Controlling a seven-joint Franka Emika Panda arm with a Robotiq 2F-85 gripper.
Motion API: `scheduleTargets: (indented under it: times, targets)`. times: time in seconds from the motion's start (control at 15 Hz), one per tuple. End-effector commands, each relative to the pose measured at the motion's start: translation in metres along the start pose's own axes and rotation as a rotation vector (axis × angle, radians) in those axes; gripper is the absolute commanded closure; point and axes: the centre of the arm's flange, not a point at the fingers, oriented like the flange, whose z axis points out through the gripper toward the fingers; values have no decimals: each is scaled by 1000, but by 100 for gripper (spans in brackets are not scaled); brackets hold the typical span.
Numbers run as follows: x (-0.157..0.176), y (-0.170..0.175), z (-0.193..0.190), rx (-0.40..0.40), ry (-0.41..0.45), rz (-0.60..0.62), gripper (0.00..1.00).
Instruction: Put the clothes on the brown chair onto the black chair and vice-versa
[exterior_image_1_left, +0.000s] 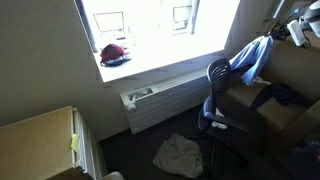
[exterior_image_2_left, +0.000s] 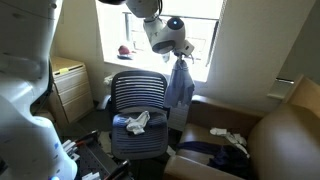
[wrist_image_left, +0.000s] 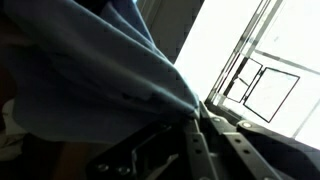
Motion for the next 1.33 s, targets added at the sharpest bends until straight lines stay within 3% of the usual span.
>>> scheduleTargets:
  times: [0.0, 0.2, 0.33, 0.4, 0.47, 1.0, 1.07, 1.13, 1.27]
  targets:
    - [-59, -24, 4, 72, -173, 66, 98]
    - [-98, -71, -2, 145, -322, 116, 98]
    - [-99, -92, -6, 170, -416, 182, 98]
    - [-95, -94, -4, 152, -426, 222, 98]
    - [-111, -93, 8, 159, -387, 157, 93]
    - [-103, -93, 4, 157, -418, 197, 93]
    - [-103, -93, 4, 157, -418, 198, 68]
    - [-105, -88, 7, 151, -442, 228, 68]
    - [-114, -76, 11, 89, -497, 254, 56]
